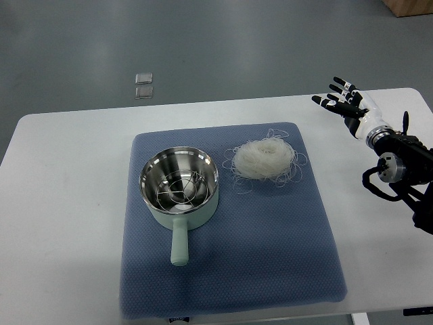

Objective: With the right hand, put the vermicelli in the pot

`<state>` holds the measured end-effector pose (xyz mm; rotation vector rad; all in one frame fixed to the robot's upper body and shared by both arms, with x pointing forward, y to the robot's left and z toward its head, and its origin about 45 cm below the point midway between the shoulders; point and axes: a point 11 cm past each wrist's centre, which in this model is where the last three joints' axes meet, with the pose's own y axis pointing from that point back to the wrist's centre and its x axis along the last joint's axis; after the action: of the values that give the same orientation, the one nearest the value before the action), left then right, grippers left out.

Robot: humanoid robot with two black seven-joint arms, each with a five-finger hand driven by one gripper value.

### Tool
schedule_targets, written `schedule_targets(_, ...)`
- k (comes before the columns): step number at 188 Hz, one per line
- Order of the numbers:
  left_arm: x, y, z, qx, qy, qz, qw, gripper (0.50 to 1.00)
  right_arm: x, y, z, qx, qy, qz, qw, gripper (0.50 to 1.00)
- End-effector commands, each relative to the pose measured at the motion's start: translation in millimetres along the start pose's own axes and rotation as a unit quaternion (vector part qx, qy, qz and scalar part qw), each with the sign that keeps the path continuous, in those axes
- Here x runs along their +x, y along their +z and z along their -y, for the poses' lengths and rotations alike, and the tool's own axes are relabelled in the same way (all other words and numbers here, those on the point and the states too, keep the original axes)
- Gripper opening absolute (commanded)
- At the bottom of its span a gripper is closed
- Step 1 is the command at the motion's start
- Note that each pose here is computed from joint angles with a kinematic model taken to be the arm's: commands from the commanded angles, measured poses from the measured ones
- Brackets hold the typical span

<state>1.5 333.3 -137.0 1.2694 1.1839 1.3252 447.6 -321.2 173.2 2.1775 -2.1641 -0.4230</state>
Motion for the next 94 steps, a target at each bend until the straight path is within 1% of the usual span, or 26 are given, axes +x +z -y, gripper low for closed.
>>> schedule_targets(1, -0.4, 0.0, 0.0, 0.000, -0.001, 0.000, 1.000, 1.000, -1.4, -2.3, 0.2, 0.012, -0.001, 0.001, 1.000, 0.919)
schedule_targets(94, 0.0, 0.9, 0.0, -0.001, 0.000, -0.001, 1.000, 1.000, -2.8, -1.9, -0.4, 0.015, -0.010, -0.002, 1.000, 0.921)
